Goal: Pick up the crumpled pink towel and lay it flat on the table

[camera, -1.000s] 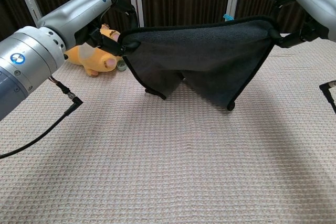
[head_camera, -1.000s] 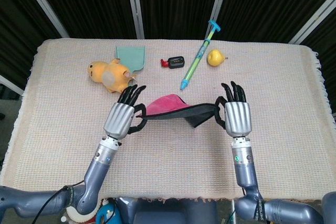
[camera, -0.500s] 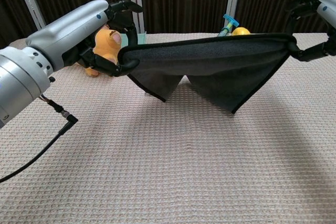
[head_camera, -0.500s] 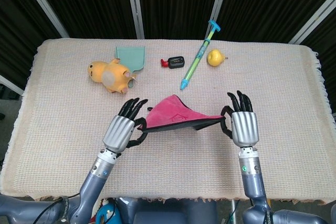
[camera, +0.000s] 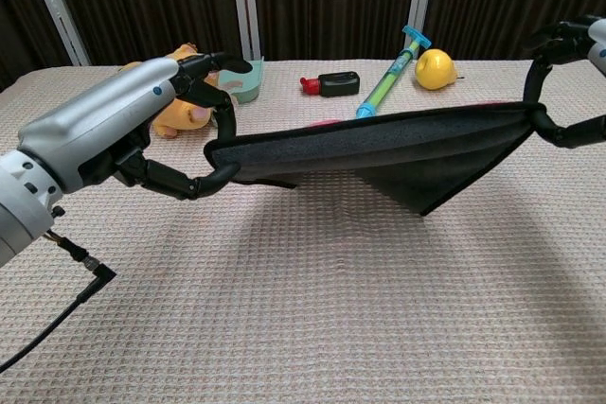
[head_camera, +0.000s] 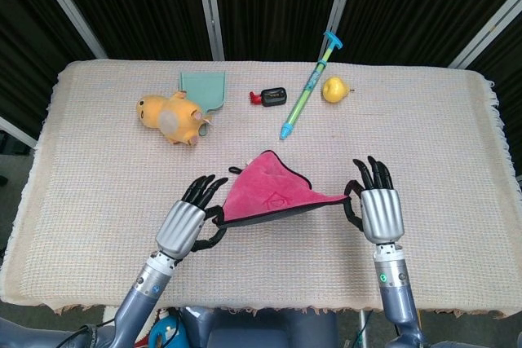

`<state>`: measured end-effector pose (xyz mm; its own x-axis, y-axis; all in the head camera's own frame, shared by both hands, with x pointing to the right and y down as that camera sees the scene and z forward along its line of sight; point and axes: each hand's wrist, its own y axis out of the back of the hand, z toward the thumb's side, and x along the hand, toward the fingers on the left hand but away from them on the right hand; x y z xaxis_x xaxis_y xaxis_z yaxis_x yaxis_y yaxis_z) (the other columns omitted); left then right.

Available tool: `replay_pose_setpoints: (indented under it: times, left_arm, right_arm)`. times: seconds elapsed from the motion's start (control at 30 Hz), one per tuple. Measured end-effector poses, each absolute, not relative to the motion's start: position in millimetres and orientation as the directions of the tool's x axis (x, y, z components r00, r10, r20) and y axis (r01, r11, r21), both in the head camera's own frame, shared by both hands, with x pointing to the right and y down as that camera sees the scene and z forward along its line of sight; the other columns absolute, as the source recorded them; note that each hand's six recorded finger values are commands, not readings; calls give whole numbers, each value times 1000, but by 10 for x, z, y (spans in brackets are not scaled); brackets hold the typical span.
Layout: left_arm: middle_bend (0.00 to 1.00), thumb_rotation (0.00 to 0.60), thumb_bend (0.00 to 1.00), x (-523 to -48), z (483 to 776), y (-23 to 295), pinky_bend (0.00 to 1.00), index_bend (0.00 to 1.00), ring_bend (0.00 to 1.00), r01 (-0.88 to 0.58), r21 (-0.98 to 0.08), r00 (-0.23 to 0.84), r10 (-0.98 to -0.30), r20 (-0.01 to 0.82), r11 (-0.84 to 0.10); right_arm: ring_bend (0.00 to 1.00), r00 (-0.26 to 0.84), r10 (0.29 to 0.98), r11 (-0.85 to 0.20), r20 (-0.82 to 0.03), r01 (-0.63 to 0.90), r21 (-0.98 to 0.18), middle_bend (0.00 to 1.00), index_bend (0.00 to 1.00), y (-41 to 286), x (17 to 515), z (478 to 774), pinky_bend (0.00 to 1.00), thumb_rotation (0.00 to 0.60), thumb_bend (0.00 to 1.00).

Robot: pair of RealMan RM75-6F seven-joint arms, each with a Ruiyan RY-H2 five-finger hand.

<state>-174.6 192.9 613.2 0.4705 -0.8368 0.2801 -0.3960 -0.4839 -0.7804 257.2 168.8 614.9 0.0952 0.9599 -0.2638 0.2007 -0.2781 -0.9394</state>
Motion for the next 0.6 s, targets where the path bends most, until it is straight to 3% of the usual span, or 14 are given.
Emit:
replay_pose_setpoints:
  times: [0.6]
  left_arm:
    - [69, 600, 478, -1708, 6181, 2170, 70, 635, 0, -409, -743, 501, -811, 302, -530]
  right_arm:
    - [75, 152, 948, -306, -279, 198, -931, 184, 585, 1924, 2378, 6180, 103, 600, 553]
